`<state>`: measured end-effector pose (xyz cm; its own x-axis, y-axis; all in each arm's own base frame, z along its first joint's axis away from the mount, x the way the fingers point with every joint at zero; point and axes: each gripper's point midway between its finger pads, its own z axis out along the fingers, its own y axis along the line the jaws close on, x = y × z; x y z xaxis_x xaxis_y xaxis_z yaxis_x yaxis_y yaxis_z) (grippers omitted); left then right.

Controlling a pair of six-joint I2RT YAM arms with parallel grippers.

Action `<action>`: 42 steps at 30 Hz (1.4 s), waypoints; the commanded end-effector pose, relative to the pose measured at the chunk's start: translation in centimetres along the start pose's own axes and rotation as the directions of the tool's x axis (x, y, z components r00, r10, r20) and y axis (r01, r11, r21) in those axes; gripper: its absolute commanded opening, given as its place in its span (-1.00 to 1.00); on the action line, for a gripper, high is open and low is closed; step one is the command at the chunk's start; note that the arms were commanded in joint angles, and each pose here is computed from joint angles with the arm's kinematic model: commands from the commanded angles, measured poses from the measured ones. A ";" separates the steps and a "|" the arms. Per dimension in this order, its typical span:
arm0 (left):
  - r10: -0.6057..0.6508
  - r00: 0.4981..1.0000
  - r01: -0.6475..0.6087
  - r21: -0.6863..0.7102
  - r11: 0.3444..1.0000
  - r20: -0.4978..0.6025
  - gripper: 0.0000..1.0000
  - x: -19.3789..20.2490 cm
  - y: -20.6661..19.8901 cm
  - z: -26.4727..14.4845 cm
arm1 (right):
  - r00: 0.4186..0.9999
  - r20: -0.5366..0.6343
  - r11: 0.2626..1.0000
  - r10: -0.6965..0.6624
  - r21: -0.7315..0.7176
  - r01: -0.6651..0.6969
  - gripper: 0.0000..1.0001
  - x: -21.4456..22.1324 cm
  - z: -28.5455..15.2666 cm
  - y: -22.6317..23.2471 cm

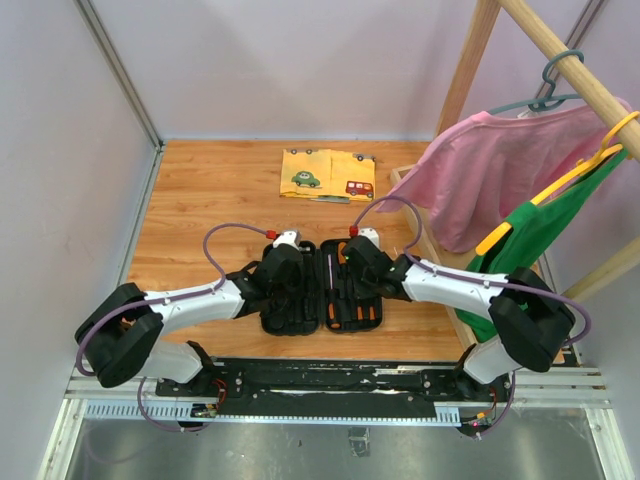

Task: Sort the tools into containers
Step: Place the screwdriver in the storage box.

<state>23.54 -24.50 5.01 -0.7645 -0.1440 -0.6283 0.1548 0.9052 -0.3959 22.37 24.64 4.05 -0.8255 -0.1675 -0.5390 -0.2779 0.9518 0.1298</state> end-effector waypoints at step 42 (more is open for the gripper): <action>-0.011 1.000 0.011 -0.036 0.999 -0.005 0.17 0.1 0.7 0.2 | 0.999 -0.033 0.993 0.022 -0.116 -0.026 -0.57 3.6 -3.6 0.1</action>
<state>23.42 -24.81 4.18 -0.7824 -0.1546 -0.6033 0.1344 0.9040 -0.4059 18.19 24.06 4.84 -0.8535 -0.1419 -0.5013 -0.3088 0.9128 0.2673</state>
